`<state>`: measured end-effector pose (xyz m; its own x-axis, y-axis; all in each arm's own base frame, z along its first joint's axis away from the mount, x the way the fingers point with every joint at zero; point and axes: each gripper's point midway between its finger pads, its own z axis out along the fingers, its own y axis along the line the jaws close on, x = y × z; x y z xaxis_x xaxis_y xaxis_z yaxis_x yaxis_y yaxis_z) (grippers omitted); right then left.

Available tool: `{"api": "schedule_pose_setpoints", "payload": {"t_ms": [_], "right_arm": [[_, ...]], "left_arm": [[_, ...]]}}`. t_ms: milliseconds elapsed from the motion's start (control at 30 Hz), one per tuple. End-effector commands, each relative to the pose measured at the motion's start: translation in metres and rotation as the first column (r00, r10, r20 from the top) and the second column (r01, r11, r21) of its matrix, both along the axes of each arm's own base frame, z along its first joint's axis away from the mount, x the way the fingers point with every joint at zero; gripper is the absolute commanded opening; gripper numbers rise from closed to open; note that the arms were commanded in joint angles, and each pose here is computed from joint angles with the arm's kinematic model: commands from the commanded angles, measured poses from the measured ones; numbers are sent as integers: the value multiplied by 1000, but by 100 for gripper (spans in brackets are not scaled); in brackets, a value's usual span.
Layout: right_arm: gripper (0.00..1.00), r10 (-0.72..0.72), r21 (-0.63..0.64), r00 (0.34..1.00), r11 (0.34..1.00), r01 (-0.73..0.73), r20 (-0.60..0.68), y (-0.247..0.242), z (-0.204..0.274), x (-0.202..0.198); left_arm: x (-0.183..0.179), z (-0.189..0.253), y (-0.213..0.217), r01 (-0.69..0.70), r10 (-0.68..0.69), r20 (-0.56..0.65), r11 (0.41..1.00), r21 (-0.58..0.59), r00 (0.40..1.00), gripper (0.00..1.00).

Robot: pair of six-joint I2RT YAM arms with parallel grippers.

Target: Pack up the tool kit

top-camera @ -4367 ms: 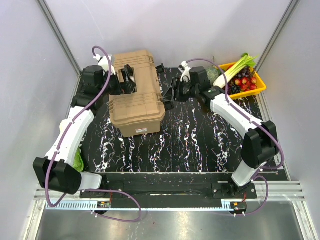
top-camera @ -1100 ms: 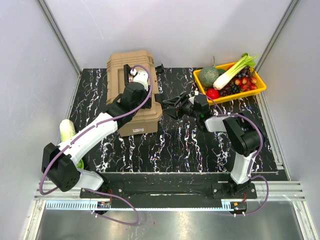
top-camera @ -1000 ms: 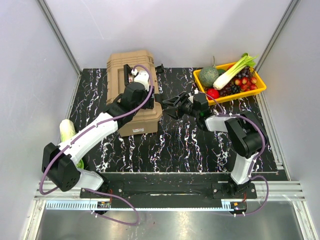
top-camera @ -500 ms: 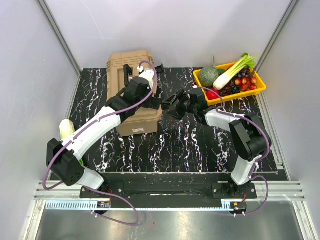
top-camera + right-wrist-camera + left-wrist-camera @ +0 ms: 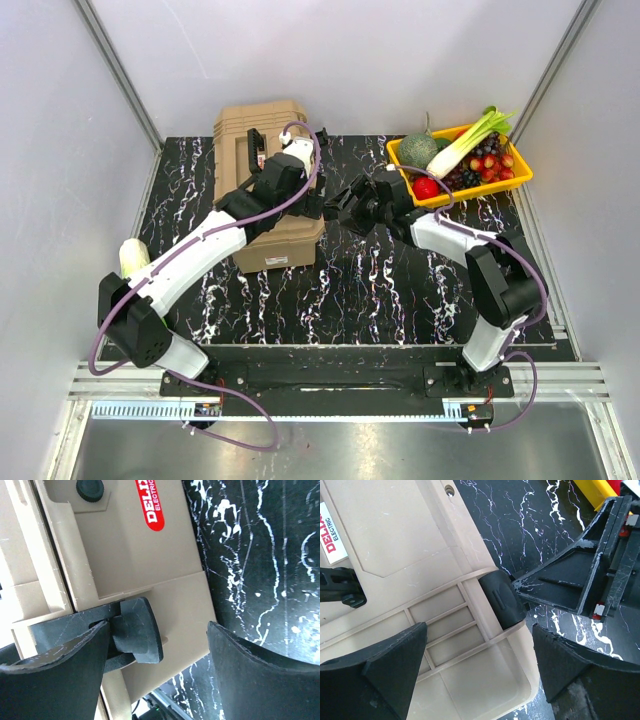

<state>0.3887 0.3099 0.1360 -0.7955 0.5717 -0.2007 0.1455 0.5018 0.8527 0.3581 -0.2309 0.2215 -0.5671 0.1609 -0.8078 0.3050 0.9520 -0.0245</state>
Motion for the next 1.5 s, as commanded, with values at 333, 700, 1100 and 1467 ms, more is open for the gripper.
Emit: {"api": "schedule_pose_setpoints", "payload": {"t_ms": [333,700,1100,1467], "right_arm": [[64,-51,-337,997,939,64,50,-45,14,-7],[21,178,-623,981,777,-90,80,-63,11,3],[0,346,-766,938,605,-216,8,-35,-6,21],[0,537,-795,843,495,-350,-37,0,-31,19]], "left_arm": [[-51,-88,67,-83,154,-275,964,253,949,91],[-54,-79,53,-79,109,-244,988,129,964,89],[-66,-83,42,-99,86,-214,994,-49,973,72],[-83,-106,30,-39,3,-253,990,-136,968,48]]}}
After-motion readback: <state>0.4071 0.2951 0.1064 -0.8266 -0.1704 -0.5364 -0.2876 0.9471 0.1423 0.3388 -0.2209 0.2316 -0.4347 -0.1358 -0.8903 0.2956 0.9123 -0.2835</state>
